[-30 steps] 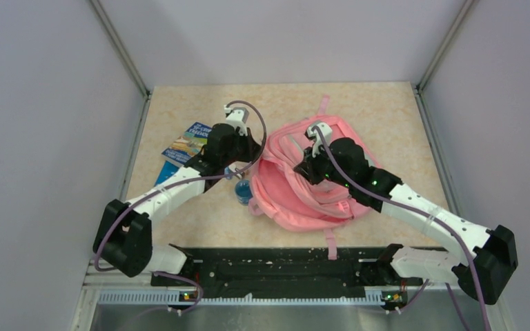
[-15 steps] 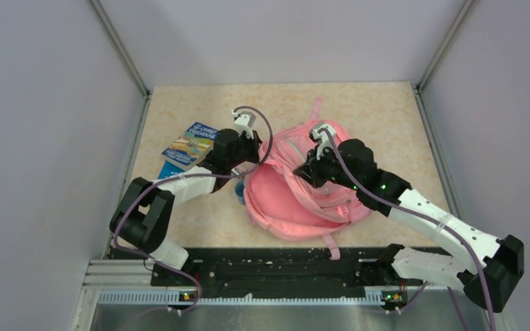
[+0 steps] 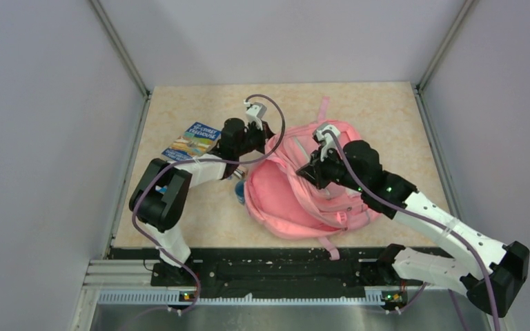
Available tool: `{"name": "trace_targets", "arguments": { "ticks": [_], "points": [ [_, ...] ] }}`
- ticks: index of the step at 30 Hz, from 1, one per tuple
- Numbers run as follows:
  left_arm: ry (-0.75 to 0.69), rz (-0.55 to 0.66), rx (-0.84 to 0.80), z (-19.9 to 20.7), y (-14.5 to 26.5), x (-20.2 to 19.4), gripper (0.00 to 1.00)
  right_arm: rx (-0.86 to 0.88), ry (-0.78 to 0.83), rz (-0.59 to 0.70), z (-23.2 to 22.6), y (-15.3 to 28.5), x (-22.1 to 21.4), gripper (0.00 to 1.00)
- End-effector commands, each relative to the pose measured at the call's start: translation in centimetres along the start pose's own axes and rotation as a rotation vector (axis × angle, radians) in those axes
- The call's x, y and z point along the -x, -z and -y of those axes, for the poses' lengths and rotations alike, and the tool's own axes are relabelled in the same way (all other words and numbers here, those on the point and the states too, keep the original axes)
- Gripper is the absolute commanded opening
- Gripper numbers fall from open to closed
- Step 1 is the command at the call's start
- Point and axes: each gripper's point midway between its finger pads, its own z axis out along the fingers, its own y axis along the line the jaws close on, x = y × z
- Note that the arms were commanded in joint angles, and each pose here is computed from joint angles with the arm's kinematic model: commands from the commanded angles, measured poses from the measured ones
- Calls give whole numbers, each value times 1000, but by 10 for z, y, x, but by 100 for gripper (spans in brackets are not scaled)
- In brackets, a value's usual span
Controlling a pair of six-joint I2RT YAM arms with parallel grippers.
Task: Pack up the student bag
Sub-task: Unzip the student bag at the center of the board.
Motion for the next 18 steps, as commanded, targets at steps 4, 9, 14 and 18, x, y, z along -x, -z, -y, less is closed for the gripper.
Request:
{"name": "trace_targets", "arguments": {
  "ticks": [4, 9, 14, 18],
  "points": [
    [-61, 109, -80, 17, -5, 27, 0, 142, 51, 220, -33, 23, 60, 0],
    [-25, 141, -109, 17, -14, 23, 0, 176, 17, 262, -39, 27, 62, 0],
    [-5, 151, -112, 12, -25, 15, 0, 169, 3, 267, -38, 27, 60, 0],
    [-18, 135, -105, 12, -32, 8, 0, 145, 1, 275, -33, 26, 61, 0]
  ]
}}
